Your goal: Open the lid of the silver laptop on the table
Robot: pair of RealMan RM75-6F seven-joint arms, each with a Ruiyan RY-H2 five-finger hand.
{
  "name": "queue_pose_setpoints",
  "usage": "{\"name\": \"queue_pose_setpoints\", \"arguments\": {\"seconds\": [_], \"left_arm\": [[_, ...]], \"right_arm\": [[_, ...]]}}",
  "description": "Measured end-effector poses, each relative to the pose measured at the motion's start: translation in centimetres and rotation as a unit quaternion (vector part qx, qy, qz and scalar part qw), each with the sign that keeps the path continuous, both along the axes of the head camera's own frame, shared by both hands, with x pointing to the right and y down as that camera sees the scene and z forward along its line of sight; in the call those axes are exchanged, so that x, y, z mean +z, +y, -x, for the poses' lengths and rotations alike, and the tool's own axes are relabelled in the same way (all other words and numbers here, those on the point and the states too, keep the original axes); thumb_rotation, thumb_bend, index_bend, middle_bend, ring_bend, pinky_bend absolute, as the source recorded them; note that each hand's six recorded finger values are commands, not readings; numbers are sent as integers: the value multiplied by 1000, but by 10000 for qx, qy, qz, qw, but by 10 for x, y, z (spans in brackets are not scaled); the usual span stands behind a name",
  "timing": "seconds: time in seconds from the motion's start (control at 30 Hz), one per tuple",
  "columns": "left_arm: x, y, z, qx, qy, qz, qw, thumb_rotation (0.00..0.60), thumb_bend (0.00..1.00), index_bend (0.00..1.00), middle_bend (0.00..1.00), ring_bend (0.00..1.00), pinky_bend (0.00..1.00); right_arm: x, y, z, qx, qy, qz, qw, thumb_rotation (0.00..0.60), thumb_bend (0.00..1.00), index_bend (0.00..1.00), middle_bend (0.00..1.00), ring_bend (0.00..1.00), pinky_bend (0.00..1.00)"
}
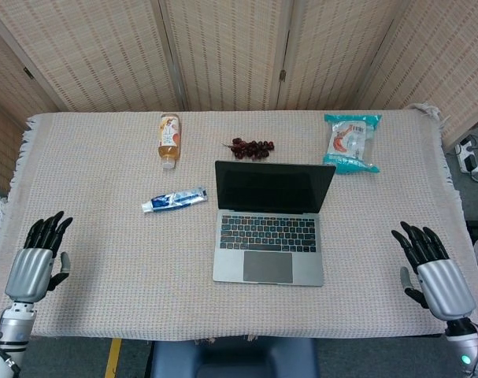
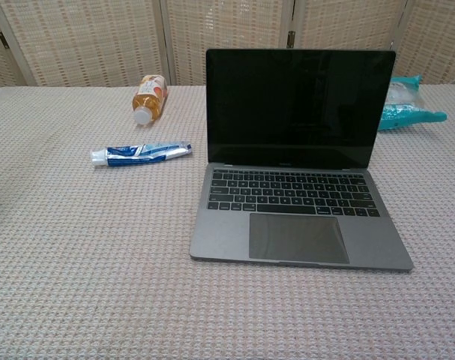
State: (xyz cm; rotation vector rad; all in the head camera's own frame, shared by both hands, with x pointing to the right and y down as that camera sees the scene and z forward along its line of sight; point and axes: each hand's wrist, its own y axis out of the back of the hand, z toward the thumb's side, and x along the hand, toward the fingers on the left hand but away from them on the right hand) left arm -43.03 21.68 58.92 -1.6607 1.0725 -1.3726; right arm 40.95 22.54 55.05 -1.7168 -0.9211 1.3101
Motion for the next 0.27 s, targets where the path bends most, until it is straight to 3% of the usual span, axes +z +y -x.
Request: {"name": "queue_pose_setpoints", "arguments": {"seconds": [0.27], "left_arm": [[-11, 35, 12, -193, -84, -122, 9997, 600, 769, 72, 38, 0, 0]], "right_arm": [[6, 24, -11, 155, -174, 53, 9997, 600, 696, 0, 0, 0, 0]]}}
